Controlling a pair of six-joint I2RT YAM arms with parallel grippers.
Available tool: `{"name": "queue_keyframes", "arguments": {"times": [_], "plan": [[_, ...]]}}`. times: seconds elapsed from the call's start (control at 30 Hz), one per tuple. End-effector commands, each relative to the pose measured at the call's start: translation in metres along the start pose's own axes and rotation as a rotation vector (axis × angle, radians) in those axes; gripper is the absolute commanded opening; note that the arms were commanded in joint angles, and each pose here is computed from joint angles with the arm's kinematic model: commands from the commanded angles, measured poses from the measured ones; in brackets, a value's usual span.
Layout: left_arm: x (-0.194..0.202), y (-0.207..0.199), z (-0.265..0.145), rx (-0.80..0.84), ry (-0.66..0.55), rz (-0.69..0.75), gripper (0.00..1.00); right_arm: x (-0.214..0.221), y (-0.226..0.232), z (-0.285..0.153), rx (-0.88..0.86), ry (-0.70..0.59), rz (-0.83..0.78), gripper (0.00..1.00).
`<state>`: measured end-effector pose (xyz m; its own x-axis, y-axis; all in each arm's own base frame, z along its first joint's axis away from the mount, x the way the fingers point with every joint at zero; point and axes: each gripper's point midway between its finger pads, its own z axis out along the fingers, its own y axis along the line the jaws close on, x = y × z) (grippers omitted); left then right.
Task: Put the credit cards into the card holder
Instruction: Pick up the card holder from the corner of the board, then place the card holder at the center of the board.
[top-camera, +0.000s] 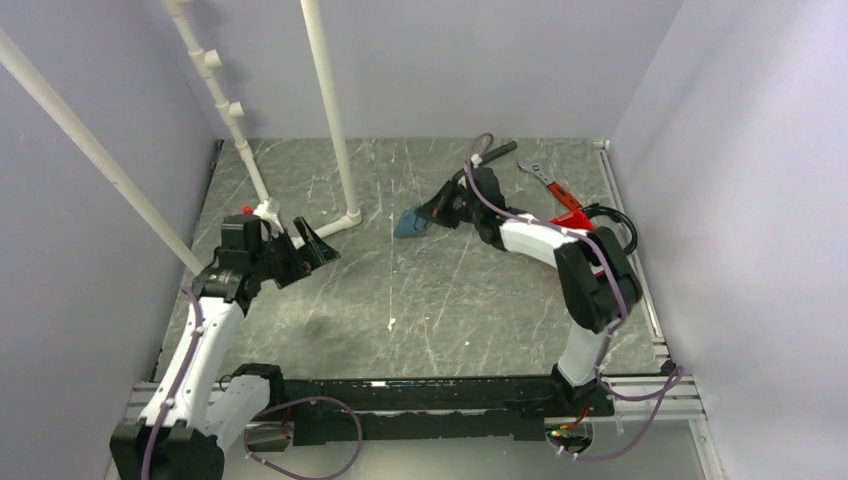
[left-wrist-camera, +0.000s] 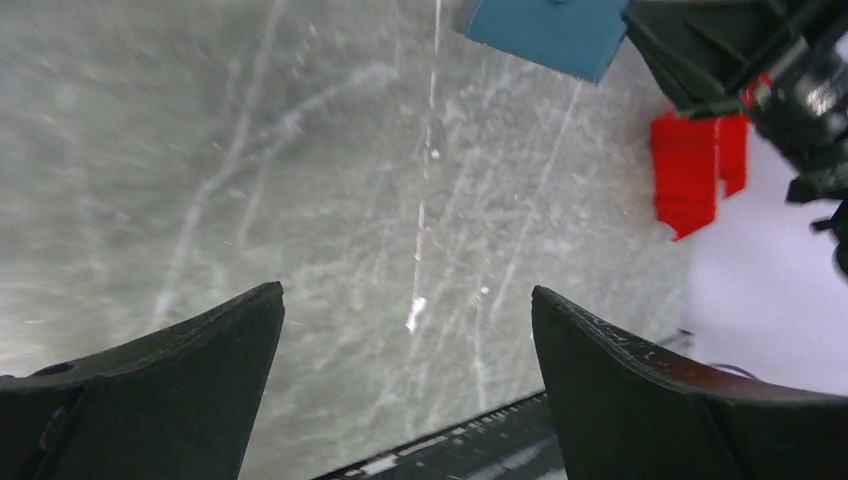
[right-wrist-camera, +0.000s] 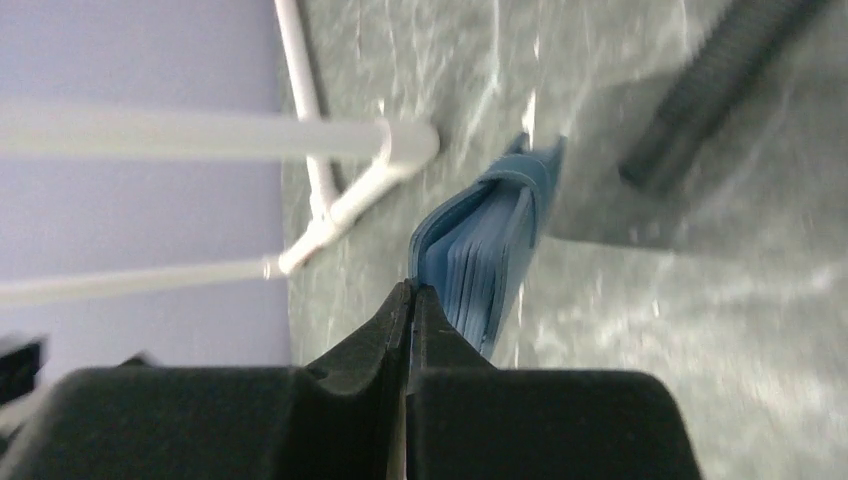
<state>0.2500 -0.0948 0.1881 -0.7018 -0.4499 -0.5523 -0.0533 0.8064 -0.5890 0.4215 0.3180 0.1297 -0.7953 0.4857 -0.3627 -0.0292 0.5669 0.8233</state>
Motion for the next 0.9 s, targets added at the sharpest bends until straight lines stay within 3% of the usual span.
{"name": "queue_keyframes", "arguments": {"times": [0.0, 0.17, 0.37, 0.5, 0.6, 0.73, 0.87], "plan": [[0.023, -0.030, 0.025, 0.232, 0.109, -0.235, 0.99, 0.049, -0.003, -0.034, -0.075, 0.066, 0.021, 0.00], [0.049, -0.035, 0.055, 0.336, 0.215, -0.428, 0.99, 0.090, -0.016, -0.049, -0.043, 0.044, 0.024, 0.00], [0.073, -0.043, 0.072, 0.295, 0.282, -0.435, 0.93, 0.147, -0.006, -0.056, -0.056, 0.133, 0.007, 0.00], [0.092, -0.022, 0.070, 0.135, 0.234, -0.457, 0.94, 0.176, -0.020, -0.072, -0.028, 0.163, 0.007, 0.00], [0.122, 0.014, 0.059, -0.085, 0.267, -0.594, 0.97, 0.201, -0.025, -0.082, -0.041, 0.255, -0.068, 0.00], [0.153, 0.036, 0.056, -0.203, 0.336, -0.753, 0.97, 0.230, -0.047, -0.087, 0.035, 0.416, -0.301, 0.30], [0.169, 0.031, 0.061, -0.187, 0.424, -0.824, 0.90, 0.216, -0.070, -0.098, 0.076, 0.395, -0.582, 0.39]]}}
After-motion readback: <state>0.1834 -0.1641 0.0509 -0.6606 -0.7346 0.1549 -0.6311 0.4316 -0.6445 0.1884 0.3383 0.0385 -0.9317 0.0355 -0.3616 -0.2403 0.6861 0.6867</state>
